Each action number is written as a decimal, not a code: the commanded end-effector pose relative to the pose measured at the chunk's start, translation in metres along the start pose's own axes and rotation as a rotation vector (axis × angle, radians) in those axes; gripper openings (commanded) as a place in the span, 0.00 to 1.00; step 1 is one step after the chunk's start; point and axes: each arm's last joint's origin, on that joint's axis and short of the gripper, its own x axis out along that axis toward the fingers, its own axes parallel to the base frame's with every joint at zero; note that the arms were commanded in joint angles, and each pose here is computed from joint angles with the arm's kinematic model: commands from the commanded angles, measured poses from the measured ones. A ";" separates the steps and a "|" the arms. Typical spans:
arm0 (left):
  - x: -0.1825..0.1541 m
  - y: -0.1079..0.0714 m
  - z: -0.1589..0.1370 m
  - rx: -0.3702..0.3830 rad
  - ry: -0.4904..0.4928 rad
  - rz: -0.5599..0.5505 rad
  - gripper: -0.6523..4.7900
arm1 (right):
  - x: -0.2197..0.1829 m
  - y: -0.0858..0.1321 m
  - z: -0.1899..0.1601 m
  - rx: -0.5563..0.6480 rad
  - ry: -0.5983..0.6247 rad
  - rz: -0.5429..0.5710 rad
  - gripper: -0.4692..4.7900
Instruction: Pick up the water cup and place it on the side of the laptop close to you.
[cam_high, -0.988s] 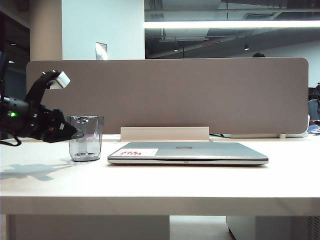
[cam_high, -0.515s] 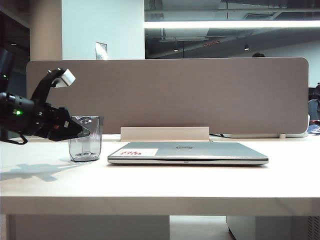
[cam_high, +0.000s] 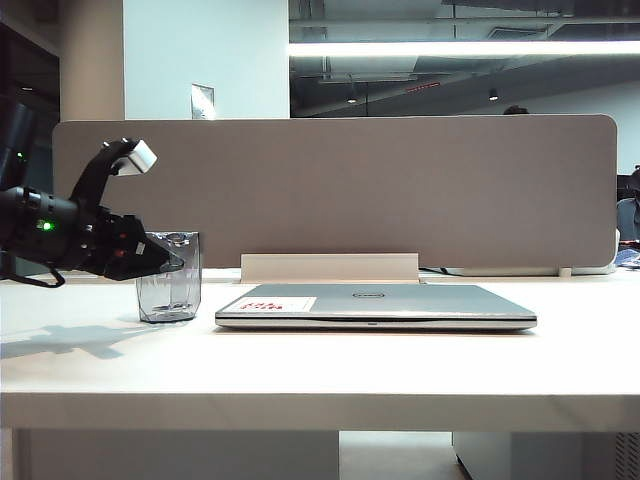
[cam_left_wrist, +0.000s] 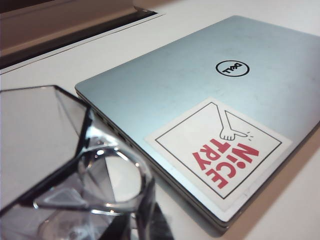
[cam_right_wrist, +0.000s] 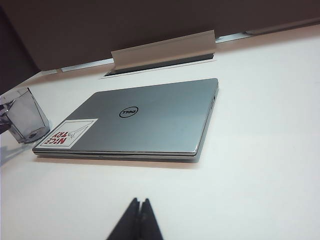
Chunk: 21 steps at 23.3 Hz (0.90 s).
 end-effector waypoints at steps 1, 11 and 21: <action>0.000 0.001 0.002 0.015 -0.012 -0.002 0.13 | 0.000 0.000 0.000 -0.005 -0.006 0.004 0.08; 0.001 0.000 0.003 0.007 -0.015 -0.002 0.11 | 0.000 0.000 0.000 -0.005 -0.006 0.004 0.08; 0.005 -0.014 0.029 -0.082 -0.085 0.020 0.11 | 0.000 0.000 0.000 -0.006 -0.009 0.005 0.08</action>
